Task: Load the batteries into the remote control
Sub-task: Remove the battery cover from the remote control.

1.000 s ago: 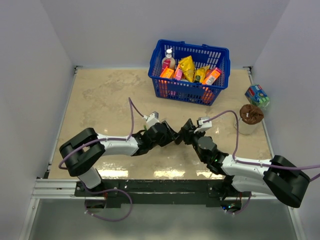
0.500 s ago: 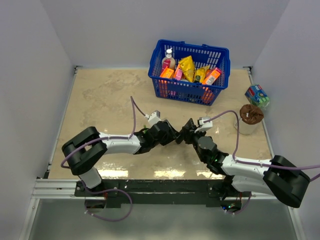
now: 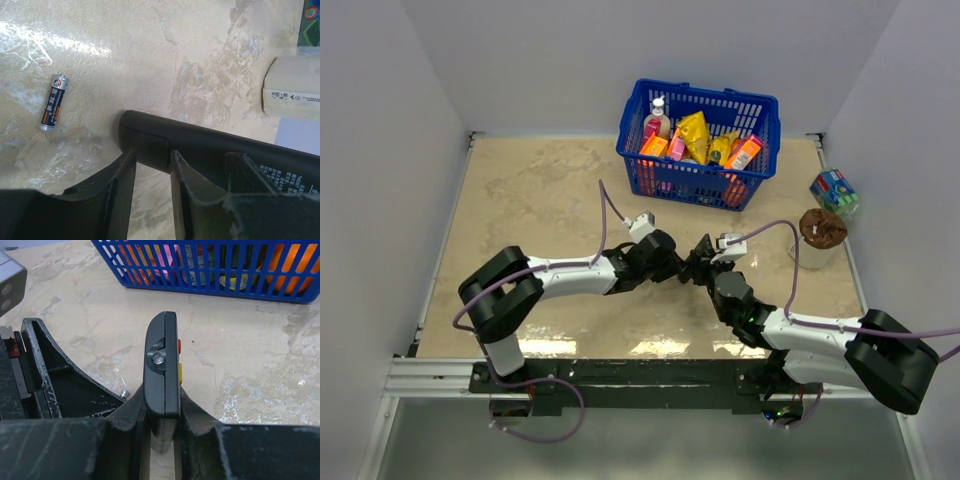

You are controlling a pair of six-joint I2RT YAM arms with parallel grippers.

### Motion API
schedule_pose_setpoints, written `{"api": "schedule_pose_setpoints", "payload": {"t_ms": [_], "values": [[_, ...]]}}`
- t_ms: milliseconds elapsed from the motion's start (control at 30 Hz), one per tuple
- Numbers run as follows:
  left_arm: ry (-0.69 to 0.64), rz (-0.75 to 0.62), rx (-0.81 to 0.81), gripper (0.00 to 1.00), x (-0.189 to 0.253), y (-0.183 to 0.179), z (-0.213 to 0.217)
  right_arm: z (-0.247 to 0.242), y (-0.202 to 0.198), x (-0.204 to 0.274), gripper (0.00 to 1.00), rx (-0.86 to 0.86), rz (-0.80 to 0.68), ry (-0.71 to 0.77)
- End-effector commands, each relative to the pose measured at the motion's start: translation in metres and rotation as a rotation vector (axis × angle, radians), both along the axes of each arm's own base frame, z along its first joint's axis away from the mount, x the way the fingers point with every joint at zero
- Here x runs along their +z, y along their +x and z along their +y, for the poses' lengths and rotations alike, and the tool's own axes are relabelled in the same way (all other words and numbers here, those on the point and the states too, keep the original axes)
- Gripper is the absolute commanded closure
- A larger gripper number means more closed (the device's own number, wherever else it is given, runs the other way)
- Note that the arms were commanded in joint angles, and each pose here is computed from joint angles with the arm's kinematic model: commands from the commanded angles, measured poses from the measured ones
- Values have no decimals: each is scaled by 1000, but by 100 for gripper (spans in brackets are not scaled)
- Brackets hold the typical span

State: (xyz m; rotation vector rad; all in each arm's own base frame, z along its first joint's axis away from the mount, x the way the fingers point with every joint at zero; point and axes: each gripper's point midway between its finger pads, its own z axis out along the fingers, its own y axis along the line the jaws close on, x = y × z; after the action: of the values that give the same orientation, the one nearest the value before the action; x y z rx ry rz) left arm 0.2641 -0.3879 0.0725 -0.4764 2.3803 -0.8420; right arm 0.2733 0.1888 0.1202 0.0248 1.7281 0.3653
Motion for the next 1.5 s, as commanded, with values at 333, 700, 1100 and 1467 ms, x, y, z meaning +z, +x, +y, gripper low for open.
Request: {"api": "schedule_pose_setpoints", "payload": {"t_ms": [333,700,1100,1467], "values": [[386,79,-26,73,-54,-8,50,3,-12,-17,100,42,74,-81],[365,65,11,73,-48,-5,63,-6,-11,-24,100,-36,116,-64],[342,45,31,73,-38,-6,72,-16,-8,-26,100,-118,142,-50],[315,15,25,70,-28,-2,68,-12,-8,-22,100,-101,136,-39]]}}
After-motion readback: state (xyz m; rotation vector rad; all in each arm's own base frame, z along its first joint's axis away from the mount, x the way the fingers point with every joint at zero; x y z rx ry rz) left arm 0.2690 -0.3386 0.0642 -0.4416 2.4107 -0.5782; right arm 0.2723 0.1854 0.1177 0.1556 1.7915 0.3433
